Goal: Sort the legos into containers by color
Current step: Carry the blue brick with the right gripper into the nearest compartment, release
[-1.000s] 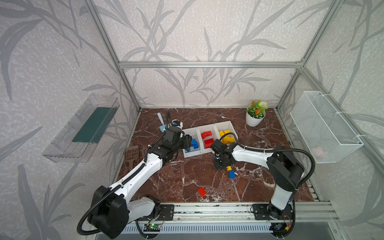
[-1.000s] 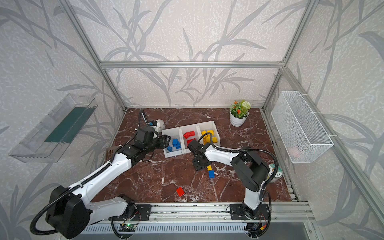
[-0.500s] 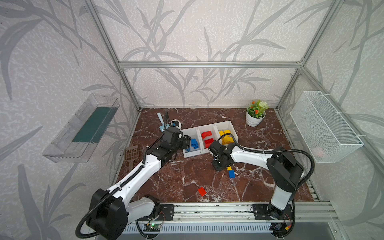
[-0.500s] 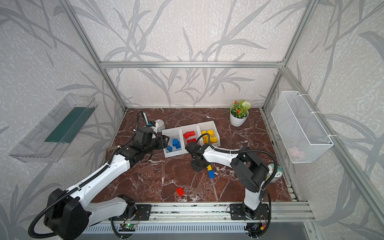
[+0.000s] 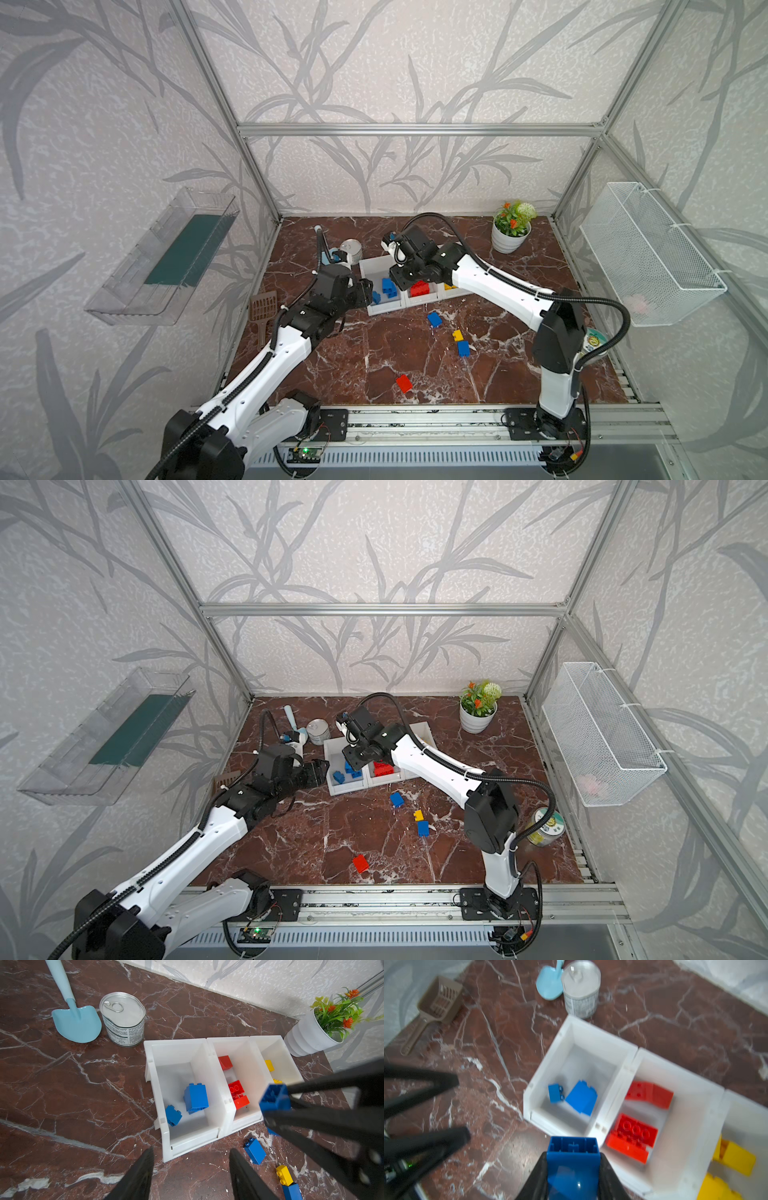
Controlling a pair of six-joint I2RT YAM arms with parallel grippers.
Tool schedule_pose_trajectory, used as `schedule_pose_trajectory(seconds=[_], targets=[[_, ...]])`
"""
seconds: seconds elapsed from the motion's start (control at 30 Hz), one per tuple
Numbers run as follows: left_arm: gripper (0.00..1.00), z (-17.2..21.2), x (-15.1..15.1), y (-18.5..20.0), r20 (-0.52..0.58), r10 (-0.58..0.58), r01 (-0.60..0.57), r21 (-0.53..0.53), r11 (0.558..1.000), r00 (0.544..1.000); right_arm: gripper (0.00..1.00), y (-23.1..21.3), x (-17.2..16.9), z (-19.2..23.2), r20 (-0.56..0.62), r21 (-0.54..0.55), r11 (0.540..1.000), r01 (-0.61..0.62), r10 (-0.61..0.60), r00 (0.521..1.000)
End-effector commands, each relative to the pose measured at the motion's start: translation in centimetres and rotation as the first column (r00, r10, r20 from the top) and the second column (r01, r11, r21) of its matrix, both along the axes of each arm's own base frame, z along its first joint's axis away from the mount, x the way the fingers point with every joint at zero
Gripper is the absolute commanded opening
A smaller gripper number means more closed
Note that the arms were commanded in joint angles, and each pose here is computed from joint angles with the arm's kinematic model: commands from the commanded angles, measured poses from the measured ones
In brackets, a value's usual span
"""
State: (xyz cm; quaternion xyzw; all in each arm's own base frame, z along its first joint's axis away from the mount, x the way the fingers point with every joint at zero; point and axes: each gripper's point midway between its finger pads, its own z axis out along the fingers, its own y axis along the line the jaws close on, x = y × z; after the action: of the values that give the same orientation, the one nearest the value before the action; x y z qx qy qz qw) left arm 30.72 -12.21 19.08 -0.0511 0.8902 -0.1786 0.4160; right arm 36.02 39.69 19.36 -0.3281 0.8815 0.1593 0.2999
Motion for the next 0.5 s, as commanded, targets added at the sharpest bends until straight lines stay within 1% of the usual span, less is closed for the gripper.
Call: schedule_pose_trajectory(seconds=[0.0,0.17,0.27,0.37,0.43,0.47], targets=[[0.60,-0.6,-0.9,1.1,-0.026,0.041,-0.041,0.009,0.999,0.999,0.32,0.9,1.8,-2.3,-0.035,-0.052,0.998,-0.033,0.031,0.999],[0.60,-0.8,-1.6,1.5,-0.029,0.054,-0.055,-0.004,0.998,0.998,0.32,2.9,3.6,-3.1,-0.087,-0.053,0.997,-0.048,0.044,0.995],[0.60,-0.9,-1.9,1.5,-0.029,0.053,-0.054,-0.013,0.998,0.998,0.36,3.5,4.0,-3.6,-0.113,-0.064,0.997,-0.051,0.044,0.993],[0.60,-1.0,-2.0,1.6,-0.033,0.058,-0.058,-0.012,0.998,0.998,0.48,3.9,4.2,-3.4,-0.113,-0.054,0.997,-0.052,0.045,0.993],[0.60,-1.1,-2.0,1.7,-0.034,0.060,-0.060,-0.010,0.998,0.998,0.55,3.9,4.3,-3.1,-0.105,-0.051,0.998,-0.048,0.042,0.994],[0.61,-1.0,-2.0,1.6,-0.033,0.058,-0.059,-0.010,0.998,0.998,0.56,3.8,4.3,-3.0,-0.102,-0.051,0.998,-0.047,0.041,0.994]])
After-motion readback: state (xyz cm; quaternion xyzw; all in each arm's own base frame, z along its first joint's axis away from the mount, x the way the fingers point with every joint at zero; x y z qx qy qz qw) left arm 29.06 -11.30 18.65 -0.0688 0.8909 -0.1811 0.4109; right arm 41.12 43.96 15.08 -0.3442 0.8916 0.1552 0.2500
